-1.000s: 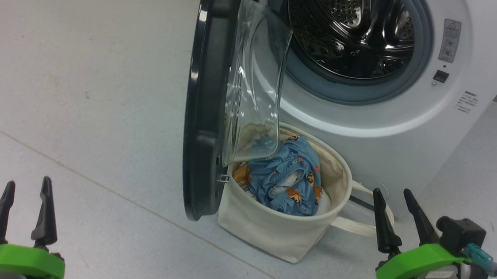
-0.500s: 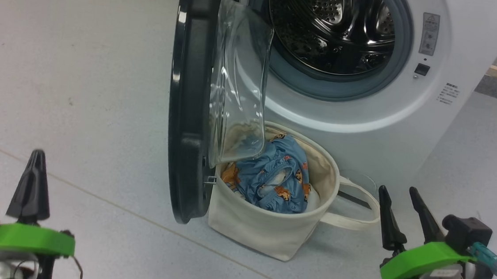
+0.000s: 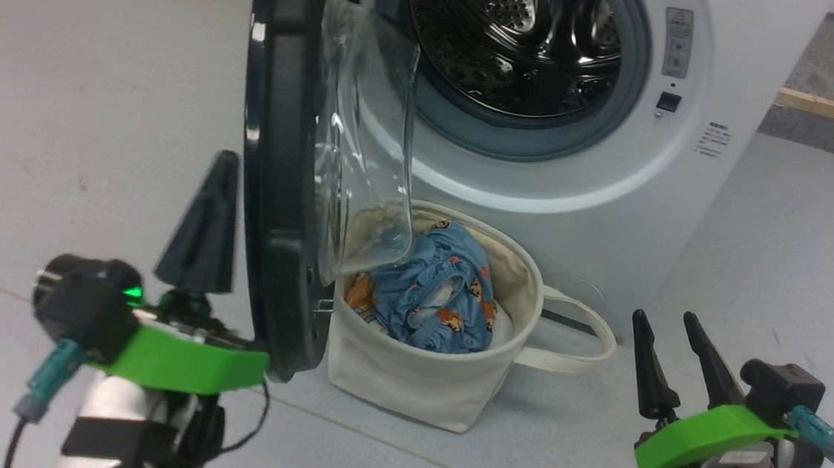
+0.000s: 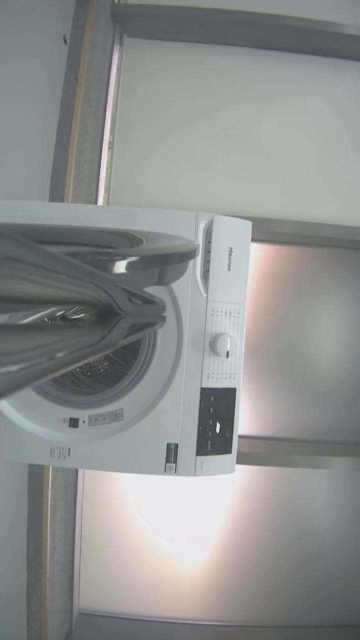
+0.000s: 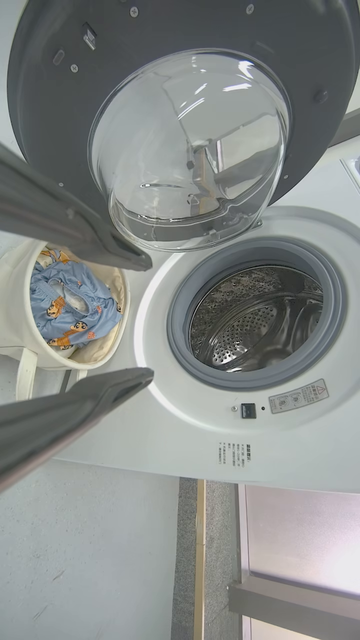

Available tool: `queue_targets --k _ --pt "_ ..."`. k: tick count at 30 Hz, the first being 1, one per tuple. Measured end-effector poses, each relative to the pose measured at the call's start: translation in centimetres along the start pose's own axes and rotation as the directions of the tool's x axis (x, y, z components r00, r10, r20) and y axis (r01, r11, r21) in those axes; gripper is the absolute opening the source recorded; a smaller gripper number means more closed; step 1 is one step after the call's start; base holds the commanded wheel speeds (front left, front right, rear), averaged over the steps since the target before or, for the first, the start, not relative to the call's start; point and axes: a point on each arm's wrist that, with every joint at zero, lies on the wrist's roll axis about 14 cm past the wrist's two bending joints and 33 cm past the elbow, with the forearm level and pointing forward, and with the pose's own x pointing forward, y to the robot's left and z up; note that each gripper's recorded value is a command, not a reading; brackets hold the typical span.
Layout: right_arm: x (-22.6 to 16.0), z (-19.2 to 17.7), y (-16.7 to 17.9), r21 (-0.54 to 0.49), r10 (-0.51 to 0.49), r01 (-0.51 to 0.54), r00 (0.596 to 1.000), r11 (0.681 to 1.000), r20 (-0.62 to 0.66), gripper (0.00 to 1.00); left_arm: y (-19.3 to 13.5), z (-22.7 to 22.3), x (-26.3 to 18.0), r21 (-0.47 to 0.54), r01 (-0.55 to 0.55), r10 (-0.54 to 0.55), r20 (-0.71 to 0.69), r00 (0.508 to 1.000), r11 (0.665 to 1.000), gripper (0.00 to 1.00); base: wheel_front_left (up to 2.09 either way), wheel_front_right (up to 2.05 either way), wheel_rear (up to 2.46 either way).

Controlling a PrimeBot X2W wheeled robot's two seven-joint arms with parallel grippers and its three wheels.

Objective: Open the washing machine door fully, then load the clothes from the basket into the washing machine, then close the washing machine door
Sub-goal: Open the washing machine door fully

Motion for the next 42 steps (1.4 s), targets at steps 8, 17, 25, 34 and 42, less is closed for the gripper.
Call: queue_targets --k 8,17,25,34,42 --pt "-1.2 0.1 -1.3 0.004 -0.045 0.045 0.999 0.999 0.002 1.00 -5.7 -4.2 -0.1 -0.077 0.127 -0.137 -0.142 0.980 0.989 0.00 0.00 0.00 0.00" --pt "-2.2 -0.1 -2.7 0.007 -0.089 0.089 0.996 0.996 -0.003 1.00 -5.2 -11.4 -2.2 -0.111 0.053 -0.090 -0.370 0.925 0.992 0.00 0.00 0.00 0.00" --pt "-1.6 -0.4 -2.0 0.016 -0.068 0.068 0.998 0.998 -0.010 1.00 -2.0 -13.2 -3.8 -0.082 -0.052 0.011 -0.437 0.900 0.995 0.00 0.00 0.00 0.00" --pt "-0.1 -0.9 -0.3 0.033 -0.014 0.014 1.000 0.999 -0.017 1.00 5.4 -13.0 -5.3 0.001 -0.226 0.203 -0.447 0.871 0.974 0.00 0.00 0.00 0.00" --pt "-0.3 -1.5 -1.3 0.041 -0.041 0.043 0.999 0.998 -0.032 1.00 11.7 -12.6 -4.3 0.060 -0.316 0.309 -0.439 0.844 0.947 0.00 0.00 0.00 0.00"
